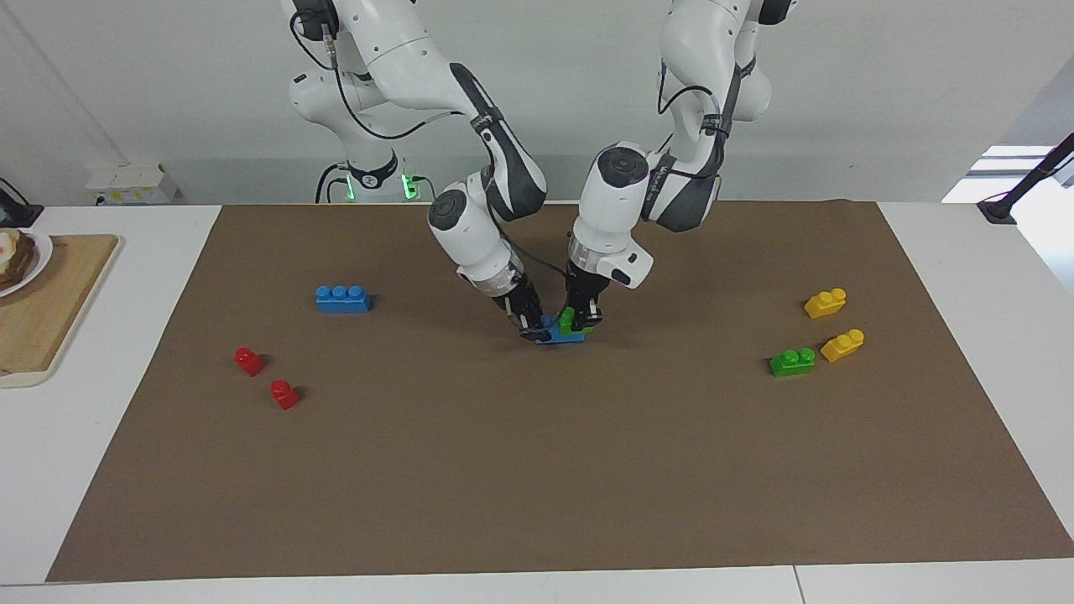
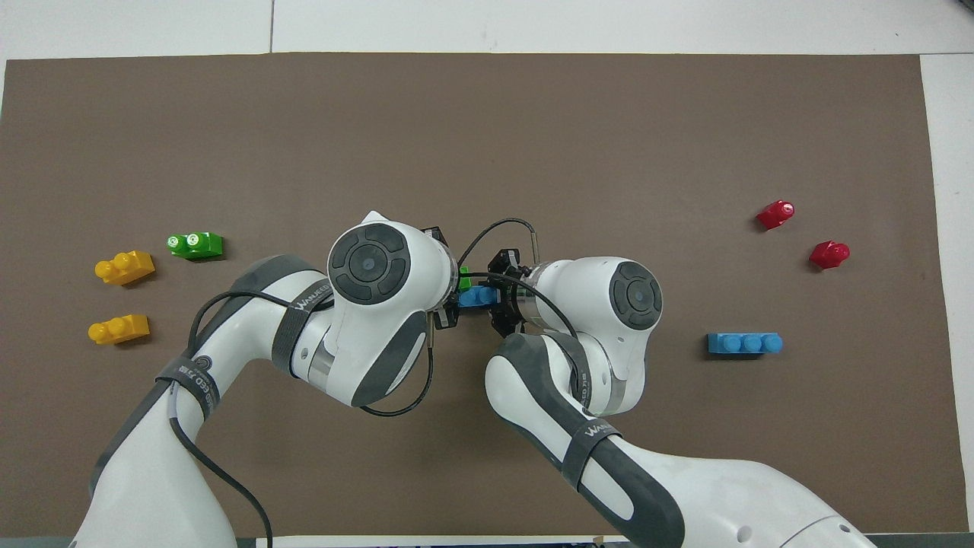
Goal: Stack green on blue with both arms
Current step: 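Press the green brick onto the blue brick held by the right gripper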
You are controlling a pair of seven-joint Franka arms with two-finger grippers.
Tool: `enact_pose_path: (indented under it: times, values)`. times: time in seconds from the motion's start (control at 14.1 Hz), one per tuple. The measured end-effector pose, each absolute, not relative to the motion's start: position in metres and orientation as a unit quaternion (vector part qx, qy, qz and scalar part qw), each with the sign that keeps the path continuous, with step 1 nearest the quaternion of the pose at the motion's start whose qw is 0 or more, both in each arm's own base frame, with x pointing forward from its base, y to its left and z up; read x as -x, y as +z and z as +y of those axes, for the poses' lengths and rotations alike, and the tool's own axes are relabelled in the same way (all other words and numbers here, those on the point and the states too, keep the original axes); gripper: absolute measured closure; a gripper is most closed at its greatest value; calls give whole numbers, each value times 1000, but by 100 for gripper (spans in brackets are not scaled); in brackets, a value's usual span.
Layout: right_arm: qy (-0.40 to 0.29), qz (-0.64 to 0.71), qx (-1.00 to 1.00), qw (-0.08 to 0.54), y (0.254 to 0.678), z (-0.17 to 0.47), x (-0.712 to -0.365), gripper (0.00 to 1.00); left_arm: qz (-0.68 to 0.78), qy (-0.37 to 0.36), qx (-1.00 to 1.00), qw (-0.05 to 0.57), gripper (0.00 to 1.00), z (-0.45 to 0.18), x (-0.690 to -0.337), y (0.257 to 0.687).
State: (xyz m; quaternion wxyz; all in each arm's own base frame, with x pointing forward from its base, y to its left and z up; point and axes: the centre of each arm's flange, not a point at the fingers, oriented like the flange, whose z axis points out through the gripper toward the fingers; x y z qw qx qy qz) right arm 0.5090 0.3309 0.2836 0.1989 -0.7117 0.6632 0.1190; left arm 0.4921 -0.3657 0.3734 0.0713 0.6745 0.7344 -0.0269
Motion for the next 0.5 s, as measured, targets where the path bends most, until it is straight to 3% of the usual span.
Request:
enact_pose_path:
  times: [0.5]
  values:
    - [118, 662, 713, 199, 283, 331, -508, 66, 720, -27, -691, 66, 66, -374, -469, 362]
